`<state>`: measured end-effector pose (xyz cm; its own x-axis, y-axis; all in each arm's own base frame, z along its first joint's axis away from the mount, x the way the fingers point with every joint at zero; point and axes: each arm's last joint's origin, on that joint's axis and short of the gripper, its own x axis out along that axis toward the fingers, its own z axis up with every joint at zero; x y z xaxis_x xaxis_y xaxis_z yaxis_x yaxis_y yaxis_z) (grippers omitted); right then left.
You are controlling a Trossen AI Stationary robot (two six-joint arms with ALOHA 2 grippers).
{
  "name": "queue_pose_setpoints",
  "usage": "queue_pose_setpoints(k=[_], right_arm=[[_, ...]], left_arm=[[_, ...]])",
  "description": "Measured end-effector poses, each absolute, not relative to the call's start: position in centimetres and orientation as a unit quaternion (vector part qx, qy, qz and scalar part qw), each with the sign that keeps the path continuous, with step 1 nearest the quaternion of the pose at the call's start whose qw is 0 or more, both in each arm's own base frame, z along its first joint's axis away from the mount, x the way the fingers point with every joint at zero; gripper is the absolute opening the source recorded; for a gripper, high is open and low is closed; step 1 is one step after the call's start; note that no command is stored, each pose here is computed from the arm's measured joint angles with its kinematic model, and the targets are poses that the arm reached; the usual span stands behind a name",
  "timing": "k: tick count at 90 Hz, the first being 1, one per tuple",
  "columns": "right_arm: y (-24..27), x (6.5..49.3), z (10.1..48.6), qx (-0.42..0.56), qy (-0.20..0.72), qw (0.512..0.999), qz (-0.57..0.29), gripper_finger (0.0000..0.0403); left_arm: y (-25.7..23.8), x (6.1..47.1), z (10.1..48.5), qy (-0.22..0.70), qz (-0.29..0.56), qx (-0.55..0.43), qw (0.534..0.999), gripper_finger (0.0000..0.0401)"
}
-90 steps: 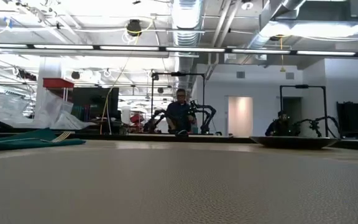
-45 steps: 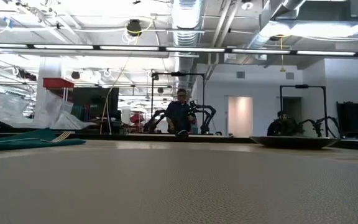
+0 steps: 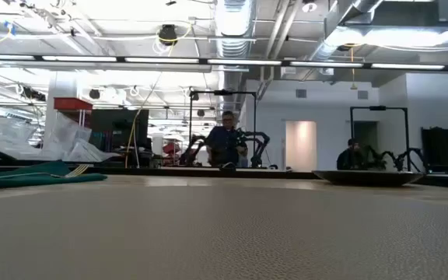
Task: Set table place
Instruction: Put the gold knife on the gray placemat
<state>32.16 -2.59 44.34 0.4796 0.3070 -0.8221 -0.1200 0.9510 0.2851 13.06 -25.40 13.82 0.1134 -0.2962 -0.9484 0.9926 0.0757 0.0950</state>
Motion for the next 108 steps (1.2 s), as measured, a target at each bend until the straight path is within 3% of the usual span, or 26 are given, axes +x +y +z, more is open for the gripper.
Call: queue_pose_setpoints(k=[23,36,49,86,108], right_arm=[[-2.6,32.2,44.3,0.087,0.494,0.856,0.126,0.0113],[-2.6,32.2,44.3,0.087,0.494,0.856,0.126,0.0113],[-2.6,32.2,44.3,0.087,0.494,0.856,0.126,0.0113],[-2.6,32.2,44.3,0.069,0.491,0.858,0.137,0.0113],[-2.7,31.7,44.7,0.043,0.481,0.863,0.151,0.0113]], left_arm=[[-24.2,13.8,12.7,0.395,-0.545,0.416,0.612,0.006],[-23.8,13.8,12.2,0.404,-0.548,0.411,0.606,0.0013],[-23.8,13.9,12.3,0.402,-0.542,0.413,0.611,0.0003],[-25.8,16.6,16.6,0.351,-0.484,0.509,0.619,0.0],[-24.9,19.0,18.4,0.366,-0.482,0.508,0.613,0.0]])
